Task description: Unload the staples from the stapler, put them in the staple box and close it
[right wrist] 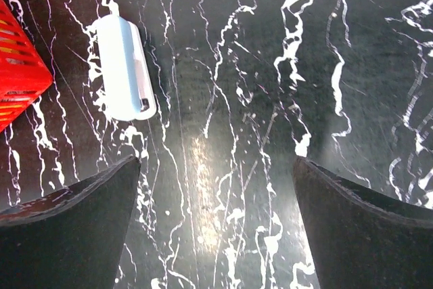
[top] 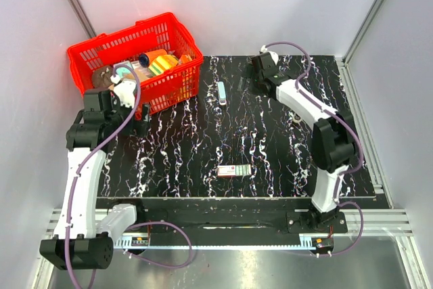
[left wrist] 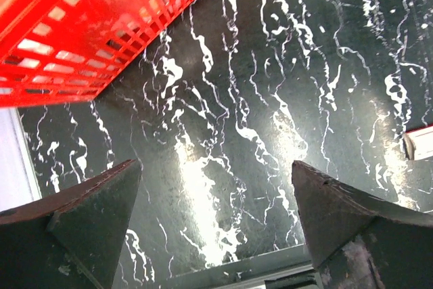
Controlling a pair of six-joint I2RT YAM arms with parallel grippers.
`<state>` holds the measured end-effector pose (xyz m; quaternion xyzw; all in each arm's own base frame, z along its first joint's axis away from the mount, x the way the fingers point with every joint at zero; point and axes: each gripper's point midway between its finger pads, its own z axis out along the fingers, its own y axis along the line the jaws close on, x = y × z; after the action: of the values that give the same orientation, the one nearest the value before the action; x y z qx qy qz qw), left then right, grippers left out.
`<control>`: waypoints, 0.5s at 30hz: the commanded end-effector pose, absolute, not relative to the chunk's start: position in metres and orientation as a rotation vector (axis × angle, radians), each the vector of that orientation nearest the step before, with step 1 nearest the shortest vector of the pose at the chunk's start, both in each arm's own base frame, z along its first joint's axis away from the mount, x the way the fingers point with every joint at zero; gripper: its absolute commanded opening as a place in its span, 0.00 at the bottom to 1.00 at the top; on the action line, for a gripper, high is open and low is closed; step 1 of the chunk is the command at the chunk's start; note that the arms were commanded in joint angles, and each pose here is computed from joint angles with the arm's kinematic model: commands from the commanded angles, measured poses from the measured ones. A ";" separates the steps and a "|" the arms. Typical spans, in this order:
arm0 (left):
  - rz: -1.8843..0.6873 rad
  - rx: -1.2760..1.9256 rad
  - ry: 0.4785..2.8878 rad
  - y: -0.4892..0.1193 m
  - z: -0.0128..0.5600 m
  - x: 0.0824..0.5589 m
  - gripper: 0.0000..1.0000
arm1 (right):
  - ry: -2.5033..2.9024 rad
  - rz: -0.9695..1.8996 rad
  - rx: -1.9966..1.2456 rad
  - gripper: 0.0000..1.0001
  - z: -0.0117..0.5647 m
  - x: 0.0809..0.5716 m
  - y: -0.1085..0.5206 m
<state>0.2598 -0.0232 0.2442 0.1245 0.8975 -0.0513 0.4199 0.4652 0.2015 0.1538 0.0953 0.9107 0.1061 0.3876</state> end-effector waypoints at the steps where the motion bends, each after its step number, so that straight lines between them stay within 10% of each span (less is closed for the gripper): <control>1: -0.023 0.217 2.264 -0.004 0.254 0.265 0.99 | 2.289 0.254 0.191 0.99 0.157 0.491 0.218; 15: -0.122 0.123 2.334 0.005 0.244 0.274 0.99 | 2.250 0.195 -0.116 0.94 0.101 0.541 0.278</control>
<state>0.2703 0.0030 0.2431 0.0588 0.9165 -0.0380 0.3938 0.5198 0.2513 0.0781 0.0035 0.9232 0.0802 0.3758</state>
